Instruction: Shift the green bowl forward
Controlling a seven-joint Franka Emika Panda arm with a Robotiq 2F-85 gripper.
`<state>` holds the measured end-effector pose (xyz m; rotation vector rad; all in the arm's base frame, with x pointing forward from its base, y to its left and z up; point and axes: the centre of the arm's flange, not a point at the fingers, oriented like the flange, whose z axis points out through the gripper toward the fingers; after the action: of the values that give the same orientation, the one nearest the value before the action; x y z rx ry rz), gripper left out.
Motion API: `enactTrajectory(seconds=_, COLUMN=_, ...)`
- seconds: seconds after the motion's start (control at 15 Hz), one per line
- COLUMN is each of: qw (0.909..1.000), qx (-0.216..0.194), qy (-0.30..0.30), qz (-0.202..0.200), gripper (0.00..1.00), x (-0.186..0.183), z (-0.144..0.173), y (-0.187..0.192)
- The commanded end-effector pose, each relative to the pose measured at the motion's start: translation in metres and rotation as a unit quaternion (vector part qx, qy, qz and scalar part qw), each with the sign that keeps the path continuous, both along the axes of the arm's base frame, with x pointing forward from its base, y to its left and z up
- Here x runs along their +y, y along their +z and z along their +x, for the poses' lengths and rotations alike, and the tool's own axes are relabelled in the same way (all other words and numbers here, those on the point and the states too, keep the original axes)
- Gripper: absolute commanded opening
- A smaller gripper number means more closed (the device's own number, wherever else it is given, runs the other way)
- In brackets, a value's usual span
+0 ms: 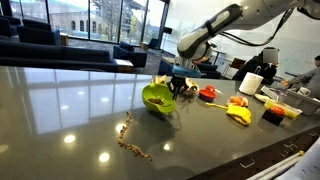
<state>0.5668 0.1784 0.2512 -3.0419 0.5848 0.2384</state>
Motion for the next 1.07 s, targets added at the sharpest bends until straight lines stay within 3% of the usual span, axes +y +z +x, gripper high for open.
enactTrajectory(seconds=0.0, qw=0.9995, qx=-0.012, qy=-0.024, qz=0.018, gripper=0.01, x=-0.025, z=-0.038, y=0.013)
enactTrajectory(seconds=0.6, qw=0.9927, qx=-0.026, qy=-0.105, qz=0.052, gripper=0.01, x=-0.043, z=-0.098, y=0.019)
enactTrajectory(seconds=1.0, qw=0.9772, qx=-0.045, qy=-0.187, qz=0.09, gripper=0.01, x=-0.052, z=-0.13, y=0.019)
